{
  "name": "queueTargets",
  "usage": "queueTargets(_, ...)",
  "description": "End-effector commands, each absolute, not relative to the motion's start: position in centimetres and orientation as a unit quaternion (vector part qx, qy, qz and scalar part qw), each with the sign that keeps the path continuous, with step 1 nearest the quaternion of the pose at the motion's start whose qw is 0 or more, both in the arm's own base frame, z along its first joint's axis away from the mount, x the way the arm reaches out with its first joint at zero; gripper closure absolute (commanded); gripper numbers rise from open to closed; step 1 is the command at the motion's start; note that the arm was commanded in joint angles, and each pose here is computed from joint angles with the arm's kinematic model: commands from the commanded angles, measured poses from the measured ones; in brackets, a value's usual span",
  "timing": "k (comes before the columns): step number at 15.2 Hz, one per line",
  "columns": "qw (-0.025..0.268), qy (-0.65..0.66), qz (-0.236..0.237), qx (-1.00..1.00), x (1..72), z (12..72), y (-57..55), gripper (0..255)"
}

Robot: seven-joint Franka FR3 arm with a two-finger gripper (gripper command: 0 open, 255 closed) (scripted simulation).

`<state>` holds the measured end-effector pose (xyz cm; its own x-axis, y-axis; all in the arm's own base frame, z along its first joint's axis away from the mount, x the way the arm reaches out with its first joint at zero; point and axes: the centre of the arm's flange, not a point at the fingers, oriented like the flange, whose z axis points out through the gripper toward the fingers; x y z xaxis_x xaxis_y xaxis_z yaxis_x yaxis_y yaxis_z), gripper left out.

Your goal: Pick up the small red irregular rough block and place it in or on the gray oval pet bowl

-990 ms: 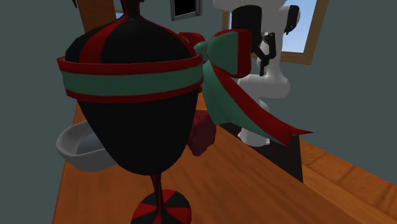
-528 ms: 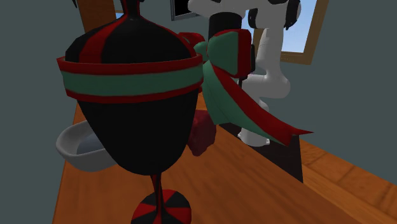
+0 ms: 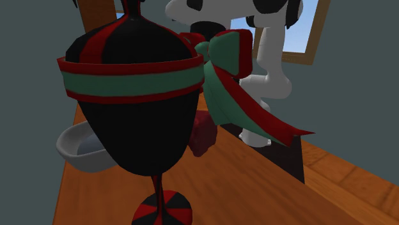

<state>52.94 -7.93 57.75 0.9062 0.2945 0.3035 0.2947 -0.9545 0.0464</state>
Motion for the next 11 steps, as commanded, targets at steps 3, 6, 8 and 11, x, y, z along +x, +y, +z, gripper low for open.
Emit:
queueTargets(3,0.0,-0.151,-0.156,-0.976,53.8,55.8,-7.8,0)
queueTargets(6,0.0,-0.151,-0.156,-0.976,54.1,55.0,-7.8,0)
queueTargets(8,0.0,-0.151,-0.156,-0.976,54.1,55.0,-7.8,0)
queueTargets(11,0.0,-0.151,-0.156,-0.976,54.1,55.0,-7.8,0)
